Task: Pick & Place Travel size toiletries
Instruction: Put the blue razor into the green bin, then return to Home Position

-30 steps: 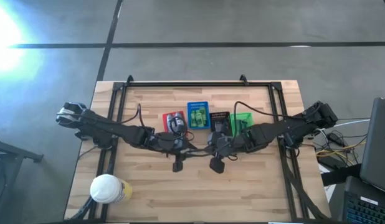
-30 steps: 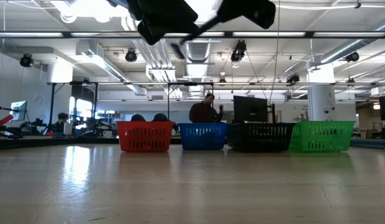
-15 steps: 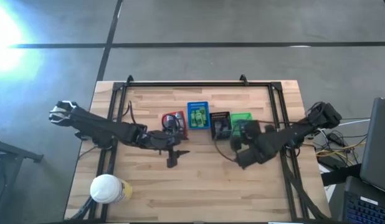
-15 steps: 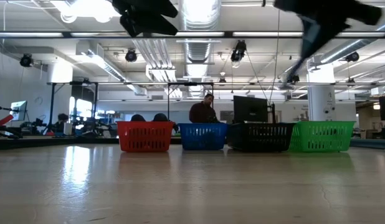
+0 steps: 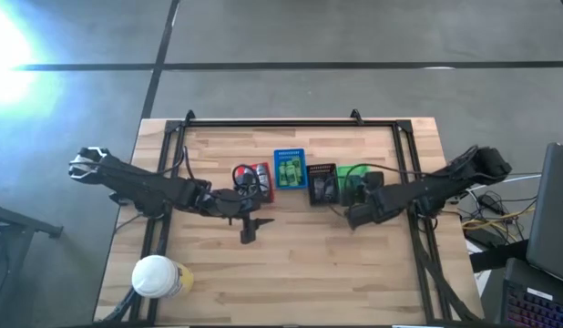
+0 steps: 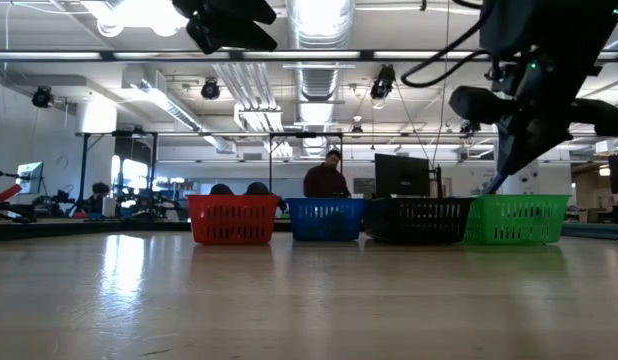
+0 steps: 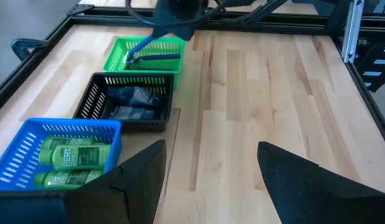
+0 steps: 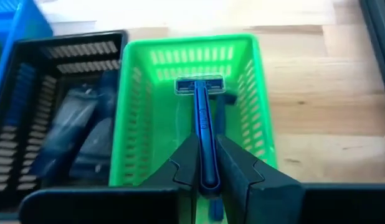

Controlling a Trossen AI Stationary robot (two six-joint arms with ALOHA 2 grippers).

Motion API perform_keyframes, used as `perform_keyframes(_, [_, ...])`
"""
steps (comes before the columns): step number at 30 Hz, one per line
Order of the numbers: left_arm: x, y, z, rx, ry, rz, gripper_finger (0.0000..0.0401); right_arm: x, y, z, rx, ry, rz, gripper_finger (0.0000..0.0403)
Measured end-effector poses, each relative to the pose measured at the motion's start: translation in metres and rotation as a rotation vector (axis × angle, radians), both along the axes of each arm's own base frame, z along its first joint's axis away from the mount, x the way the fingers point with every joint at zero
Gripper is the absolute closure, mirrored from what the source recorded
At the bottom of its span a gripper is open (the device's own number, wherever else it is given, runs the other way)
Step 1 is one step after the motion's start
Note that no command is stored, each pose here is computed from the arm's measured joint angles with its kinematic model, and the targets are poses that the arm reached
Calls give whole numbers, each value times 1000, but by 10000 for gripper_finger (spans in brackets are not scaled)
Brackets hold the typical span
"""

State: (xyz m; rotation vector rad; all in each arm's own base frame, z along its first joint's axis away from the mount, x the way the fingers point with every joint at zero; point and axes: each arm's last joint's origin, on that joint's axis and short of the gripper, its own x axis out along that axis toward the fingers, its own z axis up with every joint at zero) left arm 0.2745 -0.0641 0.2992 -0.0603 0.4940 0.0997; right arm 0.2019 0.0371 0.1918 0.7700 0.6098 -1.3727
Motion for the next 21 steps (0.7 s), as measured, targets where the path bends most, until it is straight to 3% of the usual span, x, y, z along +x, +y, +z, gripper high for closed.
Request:
perform_keyframes(10, [-1, 1, -3, 7, 29, 8, 146, 3, -4, 0, 2, 23, 32, 324])
perform_keyframes(21, [-2, 1, -3, 7, 35, 10, 146, 6, 0, 6, 112, 55, 115, 199])
